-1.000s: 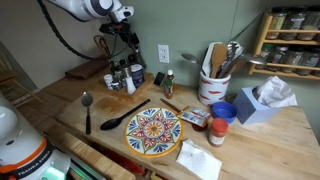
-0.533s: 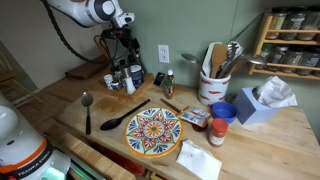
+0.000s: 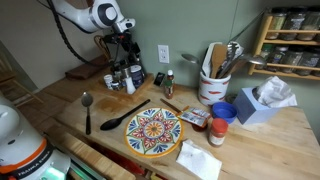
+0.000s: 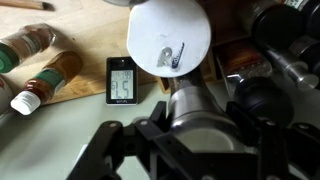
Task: Pick up the black pepper container and put it in the wooden tray
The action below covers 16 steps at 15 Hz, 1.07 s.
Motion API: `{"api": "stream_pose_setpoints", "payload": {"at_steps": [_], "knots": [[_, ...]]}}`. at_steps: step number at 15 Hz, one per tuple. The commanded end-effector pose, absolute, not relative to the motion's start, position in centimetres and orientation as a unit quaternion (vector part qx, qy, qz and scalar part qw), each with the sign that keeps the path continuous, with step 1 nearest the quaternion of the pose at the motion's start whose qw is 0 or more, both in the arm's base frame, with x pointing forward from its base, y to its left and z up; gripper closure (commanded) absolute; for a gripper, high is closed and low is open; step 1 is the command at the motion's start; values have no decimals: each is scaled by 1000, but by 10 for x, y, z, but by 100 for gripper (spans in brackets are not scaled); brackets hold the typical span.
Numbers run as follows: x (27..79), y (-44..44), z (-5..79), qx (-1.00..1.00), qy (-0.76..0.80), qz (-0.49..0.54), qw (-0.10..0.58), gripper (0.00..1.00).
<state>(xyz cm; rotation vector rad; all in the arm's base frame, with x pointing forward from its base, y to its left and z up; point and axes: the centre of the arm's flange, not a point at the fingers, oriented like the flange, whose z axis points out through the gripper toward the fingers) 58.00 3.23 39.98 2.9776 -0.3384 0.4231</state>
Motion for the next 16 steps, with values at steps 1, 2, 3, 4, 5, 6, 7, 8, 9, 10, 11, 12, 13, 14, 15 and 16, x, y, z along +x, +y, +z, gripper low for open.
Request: {"api": "stream_pose_setpoints", "payload": {"at_steps": [1, 2, 3, 4, 5, 6, 7, 8, 9, 10, 11, 12, 13, 14, 15, 16], "knots": [[590, 32, 391, 978, -126, 151, 72, 61], [592, 31, 388, 978, -129, 149, 70, 61], [593, 31, 386, 977, -133, 149, 71, 61], [595, 31, 383, 977, -136, 148, 69, 61], [596, 31, 380, 977, -138, 148, 68, 61], [597, 31, 378, 976, -141, 150, 67, 61], [599, 32, 377, 976, -143, 150, 64, 61], [600, 33, 375, 976, -142, 150, 65, 61], [601, 35, 375, 976, -142, 152, 63, 61], [602, 35, 375, 976, -142, 154, 61, 61], [603, 35, 376, 976, -139, 155, 69, 11], [604, 35, 376, 976, -137, 153, 69, 9], [603, 33, 378, 976, -134, 152, 75, 3], [602, 31, 383, 978, -129, 149, 75, 0], [602, 28, 386, 978, -127, 145, 77, 0], [599, 24, 392, 979, -125, 141, 77, 0]]}}
